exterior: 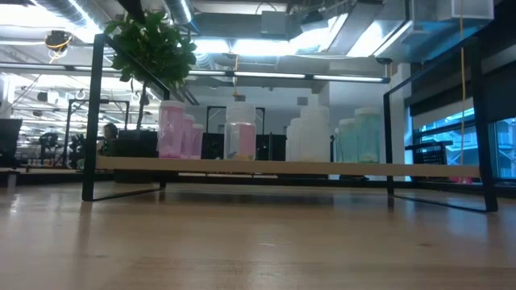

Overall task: Pick and place medicine bottles onto shelf by color
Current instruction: Return to Home Position

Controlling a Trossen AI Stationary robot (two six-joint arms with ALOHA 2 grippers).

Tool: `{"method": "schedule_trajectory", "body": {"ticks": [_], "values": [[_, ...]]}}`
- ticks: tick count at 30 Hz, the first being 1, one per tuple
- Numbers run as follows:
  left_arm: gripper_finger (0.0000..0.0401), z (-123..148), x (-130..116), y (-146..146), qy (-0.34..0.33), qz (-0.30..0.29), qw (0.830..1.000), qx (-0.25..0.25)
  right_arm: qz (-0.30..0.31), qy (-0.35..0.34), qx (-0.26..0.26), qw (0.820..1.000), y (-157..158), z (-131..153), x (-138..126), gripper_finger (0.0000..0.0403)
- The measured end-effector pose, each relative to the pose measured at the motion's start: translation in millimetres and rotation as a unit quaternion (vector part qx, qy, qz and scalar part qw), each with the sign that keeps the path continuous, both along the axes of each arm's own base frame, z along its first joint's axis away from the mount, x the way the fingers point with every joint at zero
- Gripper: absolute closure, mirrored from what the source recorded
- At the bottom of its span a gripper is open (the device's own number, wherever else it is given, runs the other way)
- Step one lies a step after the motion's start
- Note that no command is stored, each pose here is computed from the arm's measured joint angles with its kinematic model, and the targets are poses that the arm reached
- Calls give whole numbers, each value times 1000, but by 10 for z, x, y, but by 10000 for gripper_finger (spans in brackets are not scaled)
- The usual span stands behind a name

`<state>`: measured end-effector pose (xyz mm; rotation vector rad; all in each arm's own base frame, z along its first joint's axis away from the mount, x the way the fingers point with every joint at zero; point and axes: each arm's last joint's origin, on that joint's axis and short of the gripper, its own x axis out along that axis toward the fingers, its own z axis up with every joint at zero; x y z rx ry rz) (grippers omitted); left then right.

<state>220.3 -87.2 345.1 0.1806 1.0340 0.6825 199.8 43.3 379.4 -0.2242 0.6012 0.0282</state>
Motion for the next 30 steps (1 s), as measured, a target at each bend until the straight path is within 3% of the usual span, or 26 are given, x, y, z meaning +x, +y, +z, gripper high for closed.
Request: {"method": "schedule_trajectory", "body": {"ticks": [3,7,12,16,26,30], "values": [[395,18,-106,59,-7,-2,1000,5,14,-18,12,1000,-34,83,-169,398],[391,58,-408,162,-39,-2,999,2,36,-40,34,998,-76,73,-396,396],[399,-36,-793,261,-136,-3,990,-37,20,-84,72,994,-136,-47,-631,394],[398,-152,-985,265,-217,-62,970,-87,23,-119,84,989,-168,-165,-763,394],[400,-478,-1271,338,-362,-179,907,-122,69,-205,164,963,-187,-575,-978,393],[400,-529,-1347,381,-401,-211,883,-122,73,-223,169,957,-207,-728,-1065,393]]}}
